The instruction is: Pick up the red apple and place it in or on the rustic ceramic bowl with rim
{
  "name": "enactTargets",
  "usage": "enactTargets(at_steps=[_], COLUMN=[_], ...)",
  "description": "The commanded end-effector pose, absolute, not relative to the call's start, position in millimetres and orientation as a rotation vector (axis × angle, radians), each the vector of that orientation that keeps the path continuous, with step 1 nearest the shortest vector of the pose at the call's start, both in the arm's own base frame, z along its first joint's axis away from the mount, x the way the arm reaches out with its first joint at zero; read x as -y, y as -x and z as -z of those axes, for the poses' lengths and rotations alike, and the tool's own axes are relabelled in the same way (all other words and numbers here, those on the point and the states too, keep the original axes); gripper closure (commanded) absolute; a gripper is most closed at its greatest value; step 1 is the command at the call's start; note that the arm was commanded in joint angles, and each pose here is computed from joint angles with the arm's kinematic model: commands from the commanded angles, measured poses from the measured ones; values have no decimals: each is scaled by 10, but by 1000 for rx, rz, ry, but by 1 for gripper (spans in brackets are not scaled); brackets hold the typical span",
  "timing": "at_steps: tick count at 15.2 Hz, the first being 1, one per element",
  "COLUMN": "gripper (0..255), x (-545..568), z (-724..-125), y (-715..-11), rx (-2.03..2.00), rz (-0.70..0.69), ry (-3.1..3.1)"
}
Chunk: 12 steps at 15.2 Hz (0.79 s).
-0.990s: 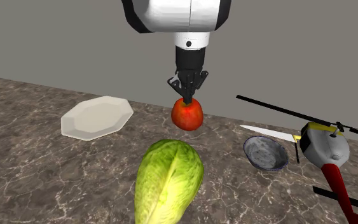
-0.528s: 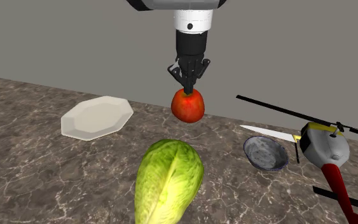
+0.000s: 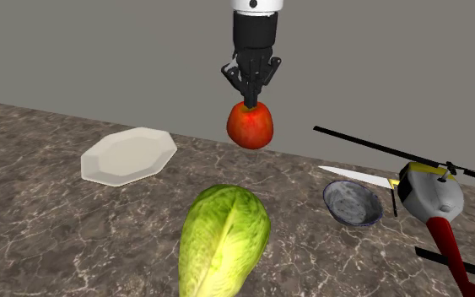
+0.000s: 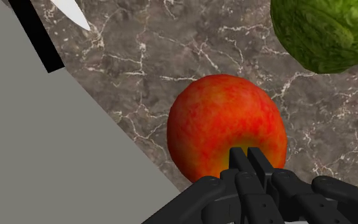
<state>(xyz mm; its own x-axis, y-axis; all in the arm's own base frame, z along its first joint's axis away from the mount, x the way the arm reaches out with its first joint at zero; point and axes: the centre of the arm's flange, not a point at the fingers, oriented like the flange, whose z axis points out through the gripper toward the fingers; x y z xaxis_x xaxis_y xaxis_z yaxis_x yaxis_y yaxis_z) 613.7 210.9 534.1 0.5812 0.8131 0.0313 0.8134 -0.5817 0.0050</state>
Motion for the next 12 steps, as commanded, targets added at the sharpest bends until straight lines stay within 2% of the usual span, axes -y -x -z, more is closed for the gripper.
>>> enactTargets(at_steps=[1, 6, 12], gripper=[255, 255, 255], x=[-2117, -2117, -1359], z=[-5449, -5687, -5915], y=[-6136, -6136, -6132], rx=[1432, 1432, 1432], rz=[46, 46, 46], ry=[2785, 2785, 2785])
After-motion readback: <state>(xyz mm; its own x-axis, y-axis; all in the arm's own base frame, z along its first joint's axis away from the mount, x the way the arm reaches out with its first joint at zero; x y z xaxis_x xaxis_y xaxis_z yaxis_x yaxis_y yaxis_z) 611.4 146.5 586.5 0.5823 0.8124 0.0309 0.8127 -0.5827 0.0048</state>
